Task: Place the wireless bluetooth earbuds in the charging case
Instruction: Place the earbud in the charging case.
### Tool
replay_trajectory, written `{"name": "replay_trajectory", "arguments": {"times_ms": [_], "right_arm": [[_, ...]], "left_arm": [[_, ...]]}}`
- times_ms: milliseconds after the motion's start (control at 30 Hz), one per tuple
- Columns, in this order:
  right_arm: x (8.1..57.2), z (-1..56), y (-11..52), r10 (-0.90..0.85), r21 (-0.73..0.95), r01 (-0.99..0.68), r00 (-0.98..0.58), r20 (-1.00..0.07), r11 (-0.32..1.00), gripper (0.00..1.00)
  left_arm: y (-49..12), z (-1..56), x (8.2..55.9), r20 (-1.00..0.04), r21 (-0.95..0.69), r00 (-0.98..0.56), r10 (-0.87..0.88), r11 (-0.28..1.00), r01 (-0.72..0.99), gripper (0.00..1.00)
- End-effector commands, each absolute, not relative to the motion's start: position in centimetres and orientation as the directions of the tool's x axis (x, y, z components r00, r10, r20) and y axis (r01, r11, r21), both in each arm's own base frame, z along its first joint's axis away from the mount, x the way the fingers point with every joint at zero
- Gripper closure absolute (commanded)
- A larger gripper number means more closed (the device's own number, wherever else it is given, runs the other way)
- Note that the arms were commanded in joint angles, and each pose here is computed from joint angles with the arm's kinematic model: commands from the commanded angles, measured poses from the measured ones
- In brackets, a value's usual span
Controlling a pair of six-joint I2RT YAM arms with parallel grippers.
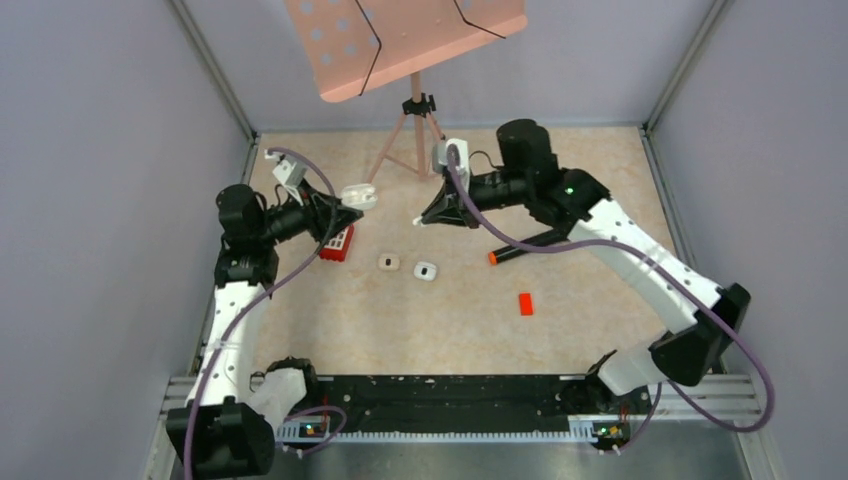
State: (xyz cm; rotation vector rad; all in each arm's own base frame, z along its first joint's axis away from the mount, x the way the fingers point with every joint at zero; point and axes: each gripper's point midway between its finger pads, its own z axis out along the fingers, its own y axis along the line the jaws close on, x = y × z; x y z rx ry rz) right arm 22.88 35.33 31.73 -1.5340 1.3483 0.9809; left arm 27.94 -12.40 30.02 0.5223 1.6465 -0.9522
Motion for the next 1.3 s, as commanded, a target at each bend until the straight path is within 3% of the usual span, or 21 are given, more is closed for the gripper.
{"name": "replay_trajectory", "arguments": {"times_ms": [0,167,333,933,1267], "right_arm": [[23.3,39.4,35.0,-0.182,-0.103,-0.989,0.082,-0.980,0.110,1.00],[24.5,42.1,35.7,-0.136,-0.047,-0.983,0.023,-0.990,0.175,1.00],[25.3,40.4,36.4,-0.167,-0.003,-0.983,-0.028,-0.986,0.184,1.00],[24.2,37.6,37.2,-0.221,0.019,-0.995,-0.042,-0.974,0.103,1.00],[24.6,36.4,36.9,-0.256,-0.003,-0.993,-0.028,-0.966,0.121,1.00]], "left_arm": [[-15.8,33.4,27.6,-0.985,-0.170,-0.135,-0.109,0.452,0.876,1.00],[-20.2,32.6,26.5,-0.988,-0.153,-0.131,-0.087,0.331,0.931,1.00],[-22.6,32.3,26.3,-0.984,-0.169,-0.149,-0.094,0.265,0.949,1.00],[-23.4,33.3,26.2,-1.000,-0.027,-0.025,-0.016,0.226,0.974,1.00],[-23.3,33.5,26.4,-0.999,0.039,0.035,0.022,0.216,0.976,1.00]]}}
